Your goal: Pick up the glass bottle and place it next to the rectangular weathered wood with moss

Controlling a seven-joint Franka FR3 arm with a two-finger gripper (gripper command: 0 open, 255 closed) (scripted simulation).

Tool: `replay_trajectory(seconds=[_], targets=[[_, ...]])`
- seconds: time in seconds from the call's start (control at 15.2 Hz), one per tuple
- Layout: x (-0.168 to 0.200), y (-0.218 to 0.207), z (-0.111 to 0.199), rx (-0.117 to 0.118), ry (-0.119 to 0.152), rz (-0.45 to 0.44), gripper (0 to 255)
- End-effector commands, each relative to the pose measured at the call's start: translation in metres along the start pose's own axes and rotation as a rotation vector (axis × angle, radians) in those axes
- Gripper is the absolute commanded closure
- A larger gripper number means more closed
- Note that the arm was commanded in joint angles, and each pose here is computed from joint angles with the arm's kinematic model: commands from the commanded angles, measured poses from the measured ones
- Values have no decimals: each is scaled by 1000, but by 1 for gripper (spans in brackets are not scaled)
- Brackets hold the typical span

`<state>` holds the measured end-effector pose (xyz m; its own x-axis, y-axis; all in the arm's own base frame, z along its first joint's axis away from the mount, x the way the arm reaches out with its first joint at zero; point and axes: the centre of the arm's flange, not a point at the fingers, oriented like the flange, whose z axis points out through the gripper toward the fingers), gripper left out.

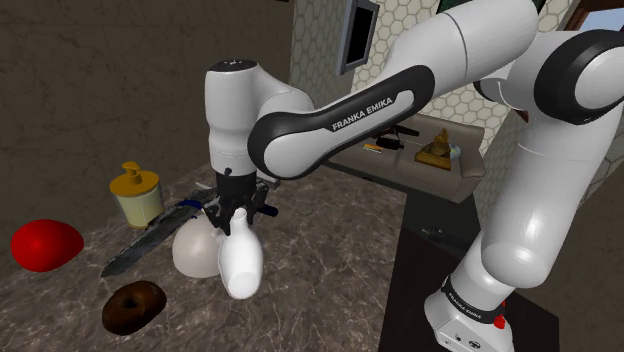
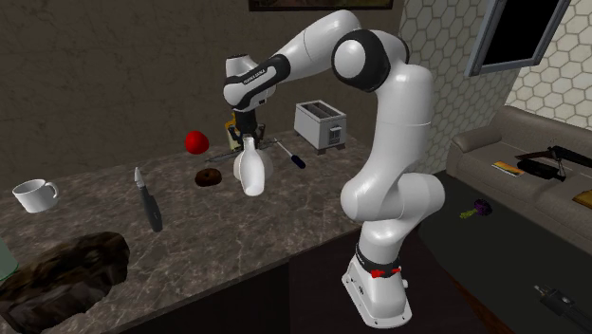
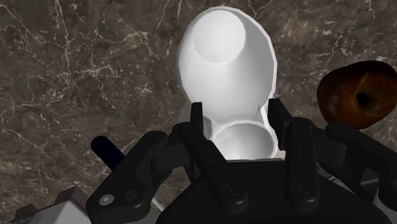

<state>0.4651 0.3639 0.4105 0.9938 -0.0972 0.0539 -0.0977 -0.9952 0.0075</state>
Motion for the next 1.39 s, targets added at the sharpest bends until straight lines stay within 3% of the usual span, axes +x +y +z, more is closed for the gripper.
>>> replay_trajectory(seconds=[0.0,0.13,0.2,0.53,0.79,1.32], targets=[[0,0,0,0,1,0,255],[0,0,0,0,1,0,255],[0,0,0,0,1,0,0],[0,0,0,0,1,0,0],[0,0,-50,0,1,0,0],[0,0,-50,0,1,0,0]])
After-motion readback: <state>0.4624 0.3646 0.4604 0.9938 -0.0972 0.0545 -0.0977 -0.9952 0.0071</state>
